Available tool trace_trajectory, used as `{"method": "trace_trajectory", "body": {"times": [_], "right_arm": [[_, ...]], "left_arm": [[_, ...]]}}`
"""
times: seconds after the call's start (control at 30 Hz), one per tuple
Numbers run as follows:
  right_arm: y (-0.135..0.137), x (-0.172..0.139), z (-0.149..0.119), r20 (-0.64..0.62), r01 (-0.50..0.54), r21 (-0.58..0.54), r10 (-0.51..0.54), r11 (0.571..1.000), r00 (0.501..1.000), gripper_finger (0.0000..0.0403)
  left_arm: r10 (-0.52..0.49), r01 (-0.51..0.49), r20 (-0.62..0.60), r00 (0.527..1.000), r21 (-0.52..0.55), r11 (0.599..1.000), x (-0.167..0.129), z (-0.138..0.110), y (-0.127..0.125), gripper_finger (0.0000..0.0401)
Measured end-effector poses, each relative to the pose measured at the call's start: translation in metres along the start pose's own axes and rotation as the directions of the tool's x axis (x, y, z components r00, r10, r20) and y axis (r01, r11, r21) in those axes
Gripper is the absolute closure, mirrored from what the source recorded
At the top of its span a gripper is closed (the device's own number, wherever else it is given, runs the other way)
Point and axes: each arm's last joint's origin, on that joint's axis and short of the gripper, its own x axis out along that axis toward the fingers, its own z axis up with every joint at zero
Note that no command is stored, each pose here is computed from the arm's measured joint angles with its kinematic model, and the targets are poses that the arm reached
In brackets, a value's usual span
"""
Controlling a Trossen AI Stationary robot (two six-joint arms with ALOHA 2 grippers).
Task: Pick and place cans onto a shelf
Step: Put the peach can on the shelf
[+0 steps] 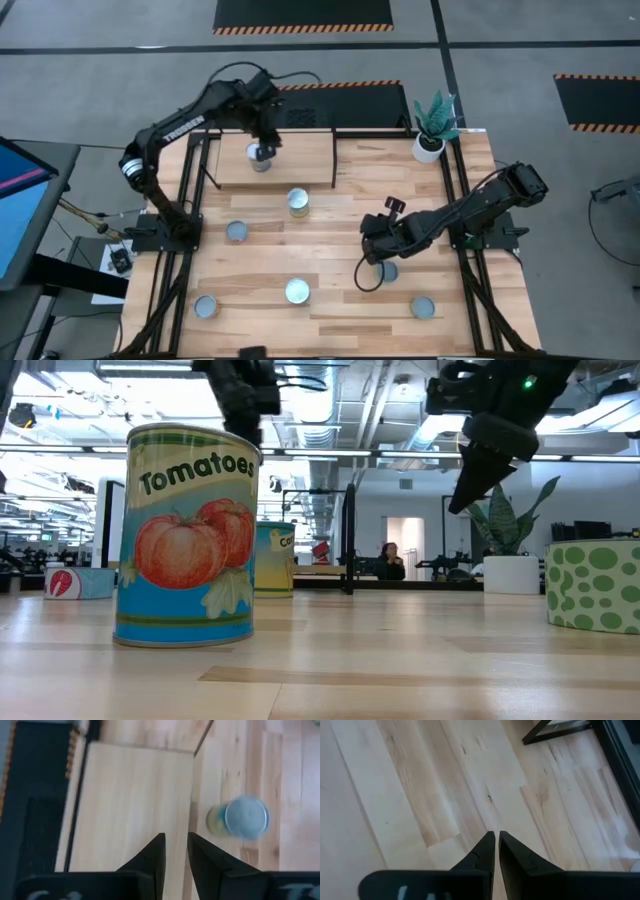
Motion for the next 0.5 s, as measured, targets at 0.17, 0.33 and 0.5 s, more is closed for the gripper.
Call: {"method": "trace_trajectory", "body": {"times": [0.17,0.33,0.5], "right_arm": [[0.0,0.0,0.0,0.001,-0.001,0.002,0.001,1.0,1.0,0.0354],[0.001,0.0,0.0,0.003,-0.004,0.0,0.004,1.0,1.0,0.0354],[0.001,-0.001,0.0,0.003,-0.005,0.0,0.005,1.0,1.0,0.0354]], "left_arm": [[-0.021,0.03,-0.087,0.996,0.108,0.994,0.042,0.011,-0.004,0.0333],[0.03,0.004,-0.246,0.969,0.14,0.99,0.069,0.005,0.004,0.0333],[0.022,0.016,-0.343,0.939,0.107,0.994,0.078,-0.006,0.017,0.0333]]}}
